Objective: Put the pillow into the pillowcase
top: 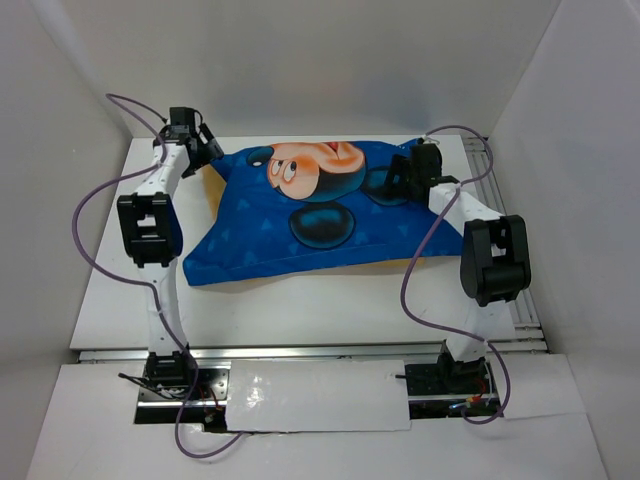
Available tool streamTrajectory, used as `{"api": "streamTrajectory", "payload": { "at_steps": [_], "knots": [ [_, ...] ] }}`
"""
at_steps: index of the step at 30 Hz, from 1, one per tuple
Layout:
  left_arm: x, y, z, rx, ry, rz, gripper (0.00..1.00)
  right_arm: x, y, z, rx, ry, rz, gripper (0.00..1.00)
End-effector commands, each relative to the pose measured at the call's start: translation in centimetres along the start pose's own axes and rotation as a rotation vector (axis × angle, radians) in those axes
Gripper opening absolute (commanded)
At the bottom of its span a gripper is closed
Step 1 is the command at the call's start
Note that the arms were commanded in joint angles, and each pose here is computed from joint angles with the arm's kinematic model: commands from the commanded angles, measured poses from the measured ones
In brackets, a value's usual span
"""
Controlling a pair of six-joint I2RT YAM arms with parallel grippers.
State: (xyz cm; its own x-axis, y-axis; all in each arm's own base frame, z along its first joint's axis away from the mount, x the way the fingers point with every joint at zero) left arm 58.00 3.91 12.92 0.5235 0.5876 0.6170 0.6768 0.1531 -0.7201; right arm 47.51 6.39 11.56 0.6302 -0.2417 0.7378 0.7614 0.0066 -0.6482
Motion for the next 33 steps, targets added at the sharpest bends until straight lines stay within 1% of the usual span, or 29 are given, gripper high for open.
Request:
{"api": "streamTrajectory", "payload": {
  "at_steps": [1,3,4,5,7,8,9,10,11,12,13,14,16,18,19,22,23,24,26,27,28,30,32,33],
  "knots": [
    [1.4,1.2,-1.3,-0.05,0.092,-0.041,0.97,0.9,-0.1,-0.8,-0.037,-0.012,-0.002,0.93],
    [1.2,1.9,-1.5,-0.039,0.111,-0.055,0.97,1.0,-0.1,-0.3,-0.027,-0.017,-0.009,0.93],
    [1.8,1.7,-1.8,-0.049,0.121,-0.074,0.98,0.9,-0.1,-0.1,-0.014,-0.017,-0.005,0.94],
    [1.2,2.2,-2.2,-0.053,0.128,-0.069,0.98,1.0,0.1,0.0,-0.014,-0.017,-0.005,0.94],
    [1.0,2.7,-2.0,-0.051,0.15,-0.065,0.93,0.7,0.4,-0.1,-0.017,-0.018,0.004,0.94],
    [0.4,3.1,-2.1,-0.04,0.157,-0.058,0.83,1.1,0.3,0.0,-0.014,-0.017,-0.005,0.94],
    [0.5,3.2,-1.8,-0.024,0.166,-0.067,0.77,1.1,0.3,0.0,-0.014,-0.017,-0.005,0.94],
    [0.0,3.7,-1.1,0.011,0.169,-0.056,0.69,0.9,0.3,-0.2,-0.025,-0.018,0.001,0.94],
    [-0.1,4.2,0.1,0.033,0.162,-0.04,0.56,0.9,0.3,-0.2,-0.026,-0.018,0.001,0.94],
    [-0.2,4.4,0.9,0.049,0.156,-0.027,0.5,1.0,0.3,-0.4,-0.036,-0.027,-0.002,0.94],
    [-0.6,4.6,1.6,0.05,0.15,-0.002,0.45,1.0,0.3,-0.4,-0.036,-0.027,-0.002,0.94],
    [-0.4,4.8,2.9,0.059,0.135,0.009,0.44,0.6,0.3,-0.5,-0.039,-0.028,0.006,0.94],
    [-0.9,5.2,3.9,0.053,0.121,0.04,0.5,0.4,0.3,-0.6,-0.041,-0.029,0.015,0.94],
    [-0.5,5.0,4.1,0.035,0.124,0.037,0.59,0.4,0.3,-0.6,-0.041,-0.029,0.015,0.94],
    [-0.6,5.0,3.9,0.025,0.133,0.042,0.67,0.4,0.3,-0.6,-0.041,-0.038,0.015,0.95],
    [-0.9,5.2,3.8,0.002,0.153,0.052,0.67,0.3,0.3,-0.5,-0.031,-0.038,0.019,0.95],
    [-0.9,5.2,3.8,0.002,0.153,0.052,0.6,0.3,0.3,-0.5,-0.031,-0.038,0.019,0.95],
    [-1.2,5.3,4.0,0.006,0.154,0.06,0.55,0.5,0.3,-0.9,-0.038,-0.032,0.017,0.95],
    [-1.6,5.4,4.2,0.011,0.154,0.07,0.49,0.5,0.3,-0.9,-0.038,-0.032,0.017,0.95],
    [-1.6,5.4,4.2,0.011,0.163,0.07,0.42,0.5,0.3,-0.9,-0.038,-0.032,0.017,0.95],
    [-1.9,5.6,4.1,-0.001,0.163,0.076,0.39,0.5,0.3,-0.9,-0.038,-0.032,0.017,0.95],
    [-1.9,5.4,4.0,-0.016,0.172,0.076,0.28,0.1,0.4,-1.0,-0.041,-0.033,0.026,0.95],
    [-2.7,5.8,4.0,-0.036,0.171,0.089,0.07,0.1,0.4,-1.0,-0.041,-0.033,0.026,0.95],
    [-2.3,5.9,3.8,-0.044,0.171,0.074,0.0,0.1,0.4,-1.0,-0.041,-0.033,0.026,0.95]
  ]
}}
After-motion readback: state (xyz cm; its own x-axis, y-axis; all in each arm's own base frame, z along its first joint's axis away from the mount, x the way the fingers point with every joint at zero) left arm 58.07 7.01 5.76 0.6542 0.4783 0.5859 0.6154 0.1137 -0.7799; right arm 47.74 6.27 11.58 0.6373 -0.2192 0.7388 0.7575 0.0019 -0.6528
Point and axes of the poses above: each gripper's point midway between its finger pads, its own y axis out along the fingers, its own z axis along the line the jaws close on, x = y × z, the point moved 2 cm from there along -y, back along the fingers, and after that the axes turned 3 degrees about -y, right-handed, at the moved point
